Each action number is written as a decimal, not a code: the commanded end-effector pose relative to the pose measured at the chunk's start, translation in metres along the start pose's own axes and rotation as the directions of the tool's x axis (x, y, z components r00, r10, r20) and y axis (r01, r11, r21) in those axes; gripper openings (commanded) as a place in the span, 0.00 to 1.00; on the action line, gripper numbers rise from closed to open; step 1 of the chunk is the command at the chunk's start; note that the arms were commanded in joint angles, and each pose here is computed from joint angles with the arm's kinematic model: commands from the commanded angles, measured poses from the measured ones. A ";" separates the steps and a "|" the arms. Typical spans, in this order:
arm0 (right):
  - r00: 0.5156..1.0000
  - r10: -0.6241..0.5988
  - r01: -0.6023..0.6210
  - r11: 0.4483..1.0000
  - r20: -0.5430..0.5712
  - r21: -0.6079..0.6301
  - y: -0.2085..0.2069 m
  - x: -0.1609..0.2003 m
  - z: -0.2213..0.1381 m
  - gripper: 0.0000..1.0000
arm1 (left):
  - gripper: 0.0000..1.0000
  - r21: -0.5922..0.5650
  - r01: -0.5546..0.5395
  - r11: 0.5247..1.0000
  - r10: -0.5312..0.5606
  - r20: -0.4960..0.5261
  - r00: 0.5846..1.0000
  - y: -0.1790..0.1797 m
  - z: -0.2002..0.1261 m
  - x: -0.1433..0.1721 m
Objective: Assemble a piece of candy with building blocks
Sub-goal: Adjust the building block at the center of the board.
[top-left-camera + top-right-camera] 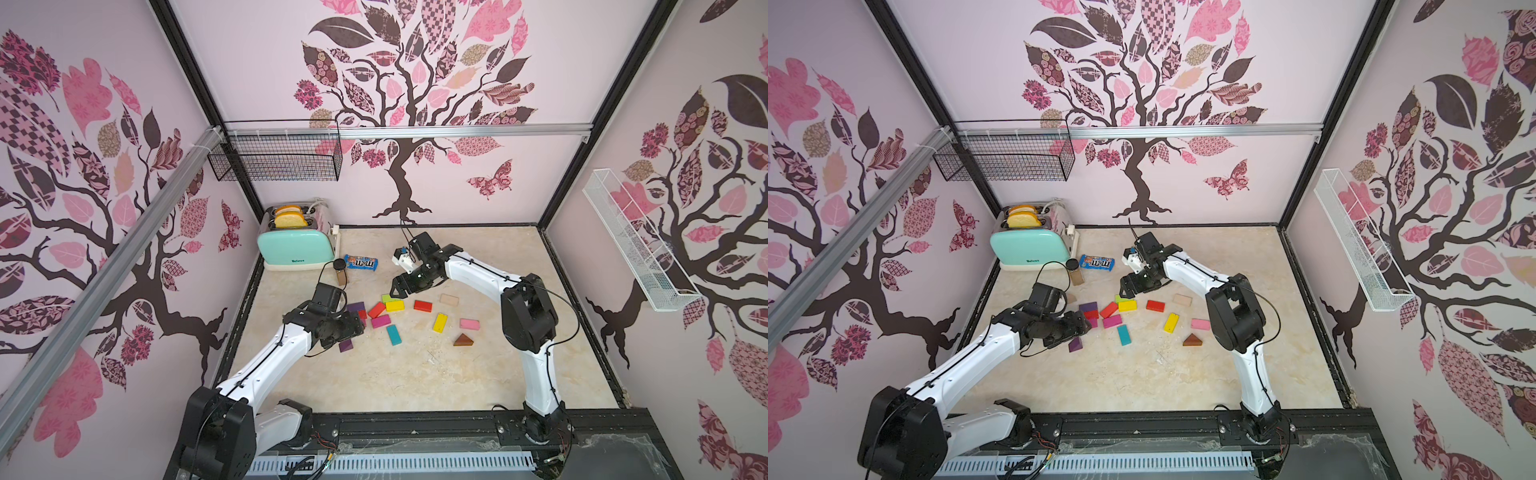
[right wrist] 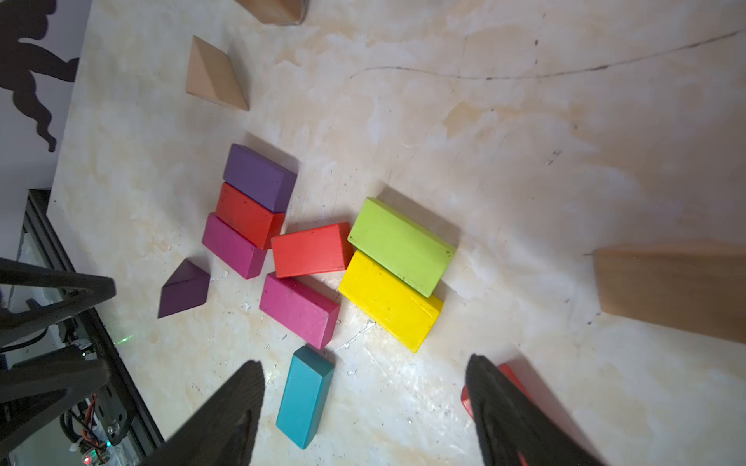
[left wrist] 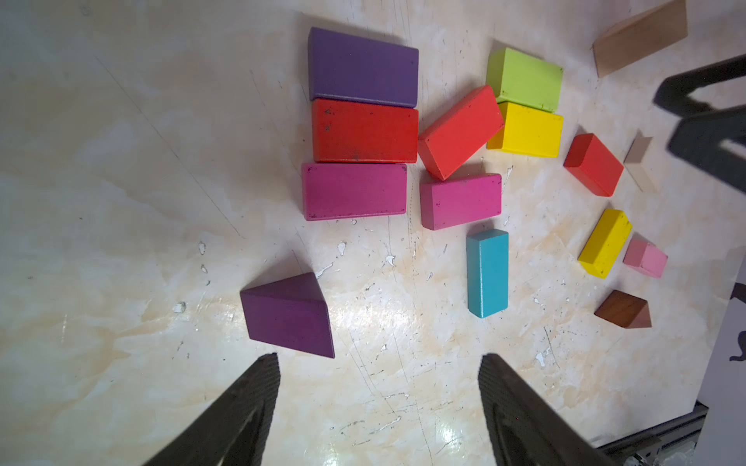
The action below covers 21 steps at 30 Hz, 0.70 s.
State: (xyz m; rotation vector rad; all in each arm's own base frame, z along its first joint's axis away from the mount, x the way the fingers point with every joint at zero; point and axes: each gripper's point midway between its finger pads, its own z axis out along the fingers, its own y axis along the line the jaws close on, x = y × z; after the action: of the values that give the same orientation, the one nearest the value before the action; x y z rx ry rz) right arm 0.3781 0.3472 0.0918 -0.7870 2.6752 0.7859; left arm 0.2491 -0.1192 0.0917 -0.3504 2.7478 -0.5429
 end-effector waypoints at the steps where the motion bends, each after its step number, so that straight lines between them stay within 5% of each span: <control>1: 1.000 0.023 -0.024 1.000 -0.021 -0.003 0.003 -0.003 0.010 0.76 | 0.82 0.031 -0.016 0.999 0.016 -0.012 1.000 0.000 -0.002 0.003; 21: 0.996 0.033 -0.031 0.999 -0.083 0.036 -0.011 -0.009 0.062 0.51 | 0.82 0.061 -0.011 0.998 0.011 -0.001 1.000 -0.001 -0.004 0.006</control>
State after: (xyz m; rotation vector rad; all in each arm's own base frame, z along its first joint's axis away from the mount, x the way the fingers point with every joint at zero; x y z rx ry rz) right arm 0.3987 0.3741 0.0391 -0.7648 2.7713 0.7513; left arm 0.2406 -0.1202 0.0905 -0.3353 2.7477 -0.6098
